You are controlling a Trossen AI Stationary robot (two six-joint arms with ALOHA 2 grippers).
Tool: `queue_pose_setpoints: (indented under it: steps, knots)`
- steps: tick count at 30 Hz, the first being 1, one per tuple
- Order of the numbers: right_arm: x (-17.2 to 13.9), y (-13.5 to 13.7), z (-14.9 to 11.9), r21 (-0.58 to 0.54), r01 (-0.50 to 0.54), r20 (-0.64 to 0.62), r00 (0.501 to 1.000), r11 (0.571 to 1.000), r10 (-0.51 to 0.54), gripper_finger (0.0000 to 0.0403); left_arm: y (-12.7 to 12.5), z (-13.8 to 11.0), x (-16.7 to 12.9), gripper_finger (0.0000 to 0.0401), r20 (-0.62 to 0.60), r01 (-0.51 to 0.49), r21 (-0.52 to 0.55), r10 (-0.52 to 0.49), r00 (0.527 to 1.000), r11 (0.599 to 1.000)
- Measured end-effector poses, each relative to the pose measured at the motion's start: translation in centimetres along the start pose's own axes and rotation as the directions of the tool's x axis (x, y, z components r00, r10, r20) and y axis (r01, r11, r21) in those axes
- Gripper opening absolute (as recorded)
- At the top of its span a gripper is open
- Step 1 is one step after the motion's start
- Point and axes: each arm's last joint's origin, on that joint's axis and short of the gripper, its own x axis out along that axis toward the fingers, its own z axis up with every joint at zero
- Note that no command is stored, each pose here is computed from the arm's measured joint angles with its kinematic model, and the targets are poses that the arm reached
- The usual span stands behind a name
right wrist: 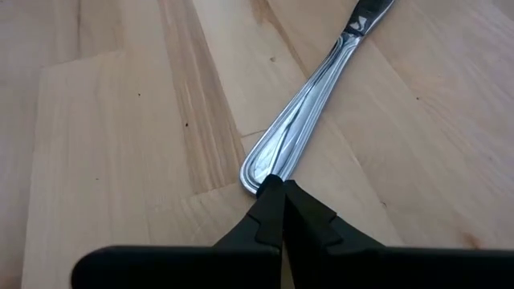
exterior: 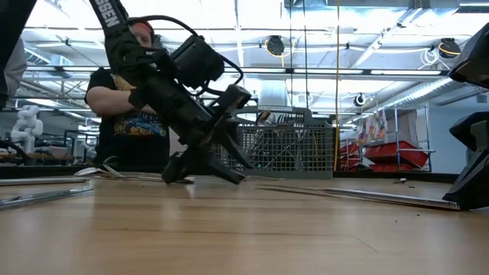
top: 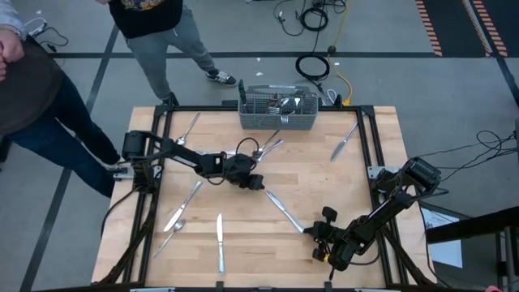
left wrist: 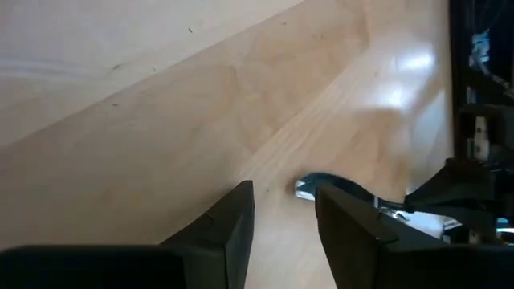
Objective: Sort silverware
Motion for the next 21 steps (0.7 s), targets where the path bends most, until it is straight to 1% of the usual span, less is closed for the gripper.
queue_pose_setpoints:
  steps: [9, 14, 21]
  knots:
    - [0.0, -0.1, -0.1, -0.007, 0.003, -0.001, 1.0, 1.0, -0.003, 0.0, 0.2, -0.4, 0.2, 0.0153, -0.022, -0.023, 0.007, 0.023, 0.999, 1.0]
    - [0.1, -0.2, 0.0, -0.047, 0.006, -0.001, 1.0, 0.999, -0.006, 0.0, 0.2, -1.0, 0.6, 0.0153, -0.032, -0.036, 0.017, 0.037, 0.999, 0.999]
    - [0.2, -0.2, 0.1, -0.067, 0.009, -0.003, 1.0, 0.998, -0.009, 0.0, 0.2, -1.1, 0.7, 0.0153, -0.009, -0.056, 0.002, 0.056, 0.998, 0.998]
